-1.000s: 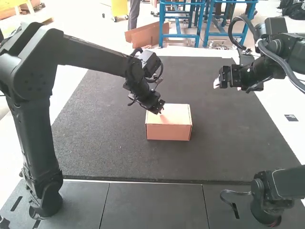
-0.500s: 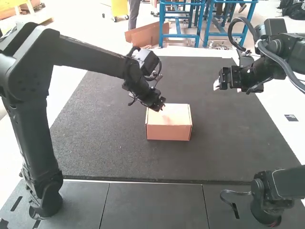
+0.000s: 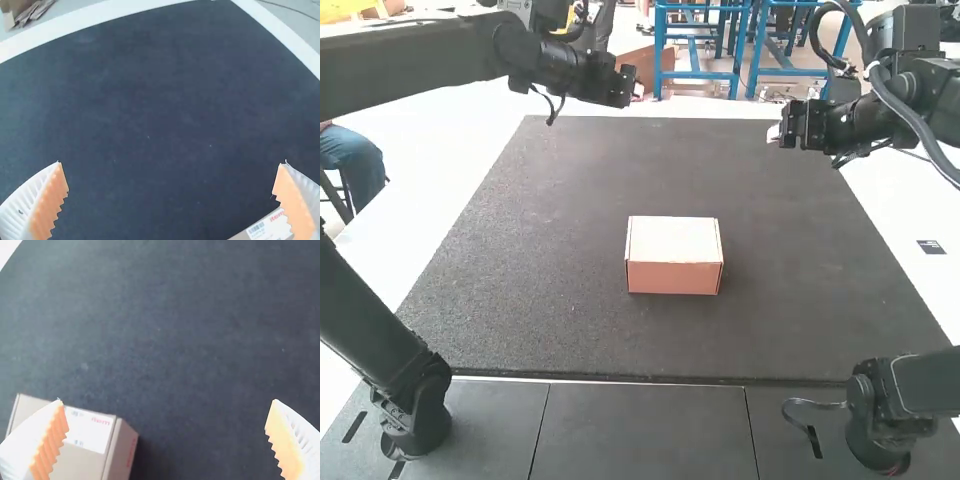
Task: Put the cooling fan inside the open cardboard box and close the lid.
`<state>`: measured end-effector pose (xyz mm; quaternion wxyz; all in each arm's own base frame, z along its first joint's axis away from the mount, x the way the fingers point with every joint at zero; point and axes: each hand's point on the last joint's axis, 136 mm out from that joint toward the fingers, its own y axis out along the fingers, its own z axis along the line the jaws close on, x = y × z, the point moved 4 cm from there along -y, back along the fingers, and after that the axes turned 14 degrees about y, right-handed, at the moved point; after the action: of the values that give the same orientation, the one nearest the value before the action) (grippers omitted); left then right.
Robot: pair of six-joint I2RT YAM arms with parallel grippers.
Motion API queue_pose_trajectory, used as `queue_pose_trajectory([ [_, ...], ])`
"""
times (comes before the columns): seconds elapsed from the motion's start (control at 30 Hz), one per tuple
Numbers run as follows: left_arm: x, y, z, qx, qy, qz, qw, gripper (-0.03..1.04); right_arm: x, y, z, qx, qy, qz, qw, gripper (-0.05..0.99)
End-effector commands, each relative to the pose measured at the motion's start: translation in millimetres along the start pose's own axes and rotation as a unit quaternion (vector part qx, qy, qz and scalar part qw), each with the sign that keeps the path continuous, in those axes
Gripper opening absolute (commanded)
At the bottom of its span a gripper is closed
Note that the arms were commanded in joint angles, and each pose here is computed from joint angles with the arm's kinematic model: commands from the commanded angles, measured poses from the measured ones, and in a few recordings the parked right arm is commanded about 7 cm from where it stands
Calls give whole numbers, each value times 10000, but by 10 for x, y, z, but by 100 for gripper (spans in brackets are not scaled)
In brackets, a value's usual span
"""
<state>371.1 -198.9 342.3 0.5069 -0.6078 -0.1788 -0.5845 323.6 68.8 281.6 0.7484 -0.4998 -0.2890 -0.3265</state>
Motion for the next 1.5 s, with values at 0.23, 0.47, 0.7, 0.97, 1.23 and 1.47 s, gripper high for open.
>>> queue_pose_trajectory([
  [0.23,-63,-542,99,570,-113,-1319,9896,97,122,-311,-45,-128,-139,-1057,9942,91],
  [0.47,-339,-824,61,671,-139,-1553,9855,97,-87,-404,-111,-174,-240,-1256,9916,91],
  [0.7,-654,-1125,67,978,-163,-1853,9777,96,-309,-429,-165,-116,-363,-1446,9888,91],
  [0.97,-1054,-1345,-15,1023,-88,-1946,9755,96,-496,-495,-208,-17,-443,-1814,9824,90],
  [1.23,-1381,-1477,-79,1106,-22,-2067,9721,96,-738,-560,-318,-139,-464,-2067,9772,90],
  [1.47,-1542,-1584,-122,1170,30,-2315,9658,96,-889,-628,-400,-241,-532,-2424,9684,91],
])
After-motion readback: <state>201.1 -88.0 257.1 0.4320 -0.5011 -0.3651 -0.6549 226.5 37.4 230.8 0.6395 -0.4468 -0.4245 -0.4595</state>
